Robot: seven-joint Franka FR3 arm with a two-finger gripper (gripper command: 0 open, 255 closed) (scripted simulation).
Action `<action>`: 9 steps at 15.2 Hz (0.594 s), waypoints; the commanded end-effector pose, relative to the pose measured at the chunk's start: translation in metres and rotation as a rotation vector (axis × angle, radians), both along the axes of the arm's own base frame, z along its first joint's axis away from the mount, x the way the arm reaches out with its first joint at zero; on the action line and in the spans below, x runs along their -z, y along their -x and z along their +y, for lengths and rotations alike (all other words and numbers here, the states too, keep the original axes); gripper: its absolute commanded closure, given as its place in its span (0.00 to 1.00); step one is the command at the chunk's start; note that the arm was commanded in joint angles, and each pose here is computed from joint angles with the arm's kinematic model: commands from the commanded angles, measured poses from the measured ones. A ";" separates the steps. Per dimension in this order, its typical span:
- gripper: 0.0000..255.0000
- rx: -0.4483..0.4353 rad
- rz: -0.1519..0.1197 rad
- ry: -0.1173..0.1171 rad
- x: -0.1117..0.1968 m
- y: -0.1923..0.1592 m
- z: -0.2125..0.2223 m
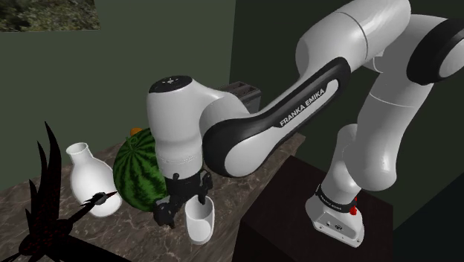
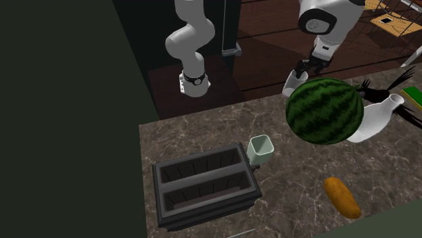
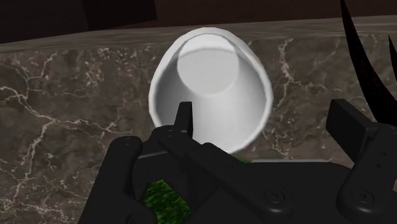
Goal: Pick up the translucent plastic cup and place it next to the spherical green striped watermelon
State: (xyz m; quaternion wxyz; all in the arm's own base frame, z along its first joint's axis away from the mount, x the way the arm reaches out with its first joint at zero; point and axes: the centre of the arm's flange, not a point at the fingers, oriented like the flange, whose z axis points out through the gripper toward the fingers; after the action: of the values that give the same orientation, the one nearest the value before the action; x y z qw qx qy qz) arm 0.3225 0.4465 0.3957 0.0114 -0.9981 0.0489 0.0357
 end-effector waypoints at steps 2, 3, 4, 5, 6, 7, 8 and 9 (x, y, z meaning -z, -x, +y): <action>0.00 0.000 0.001 0.001 -0.034 -0.002 0.000; 0.00 0.000 0.001 0.001 -0.034 -0.002 0.000; 0.00 0.000 0.001 0.001 -0.034 -0.002 0.000; 0.00 0.000 0.001 0.001 -0.034 -0.002 0.000; 0.00 0.000 0.001 0.001 -0.034 -0.002 0.000; 0.00 0.000 0.001 0.001 -0.034 -0.002 0.000; 0.00 0.000 0.001 0.001 -0.034 -0.002 0.000; 0.00 0.000 0.001 0.001 -0.034 -0.002 0.000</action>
State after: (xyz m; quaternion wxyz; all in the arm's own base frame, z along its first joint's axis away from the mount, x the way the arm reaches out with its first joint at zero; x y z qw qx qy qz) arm 0.3245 0.4464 0.4295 0.0111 -0.9981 0.0488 0.0359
